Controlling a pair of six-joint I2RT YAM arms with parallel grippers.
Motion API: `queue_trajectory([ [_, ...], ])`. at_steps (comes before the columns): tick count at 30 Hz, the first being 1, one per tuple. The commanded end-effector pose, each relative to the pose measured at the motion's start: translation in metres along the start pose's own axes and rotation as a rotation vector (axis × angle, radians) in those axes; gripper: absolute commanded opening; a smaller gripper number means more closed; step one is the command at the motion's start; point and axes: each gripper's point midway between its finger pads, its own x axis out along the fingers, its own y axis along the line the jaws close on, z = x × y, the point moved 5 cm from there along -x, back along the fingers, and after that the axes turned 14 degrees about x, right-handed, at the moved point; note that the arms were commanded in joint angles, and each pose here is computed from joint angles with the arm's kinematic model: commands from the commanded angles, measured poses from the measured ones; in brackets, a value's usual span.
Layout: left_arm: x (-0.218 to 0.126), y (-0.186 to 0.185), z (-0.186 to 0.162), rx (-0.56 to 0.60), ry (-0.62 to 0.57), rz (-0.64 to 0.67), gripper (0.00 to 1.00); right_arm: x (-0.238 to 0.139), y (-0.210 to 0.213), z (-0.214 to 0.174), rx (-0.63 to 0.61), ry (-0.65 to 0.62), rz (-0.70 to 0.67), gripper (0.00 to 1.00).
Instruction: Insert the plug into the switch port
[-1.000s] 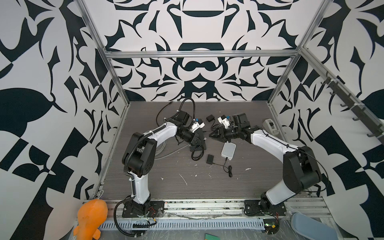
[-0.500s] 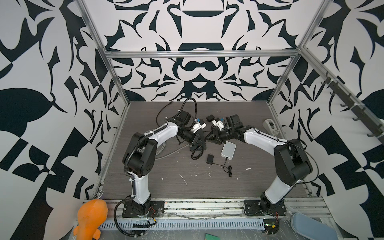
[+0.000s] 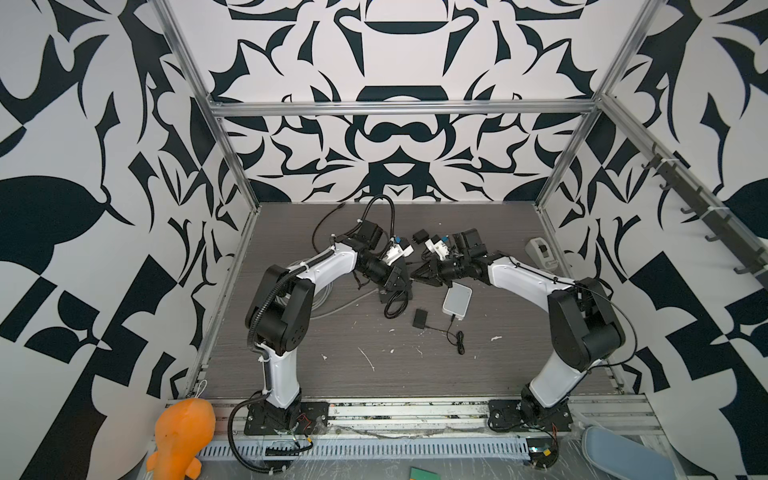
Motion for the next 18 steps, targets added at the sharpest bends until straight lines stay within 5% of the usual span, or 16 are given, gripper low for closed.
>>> queue_trajectory([
  [1, 0.001, 0.006, 0.000, -0.010, 0.013, 0.040, 0.27, -0.011, 0.015, -0.009, -0.034, -0.001, 0.052, 0.03],
  [12, 0.009, 0.010, 0.003, -0.027, -0.053, 0.102, 0.38, -0.014, -0.005, -0.003, 0.244, -0.084, 0.072, 0.00],
  [18, 0.010, 0.008, -0.002, -0.023, -0.048, 0.098, 0.28, -0.015, -0.011, 0.000, 0.296, -0.104, 0.061, 0.00],
])
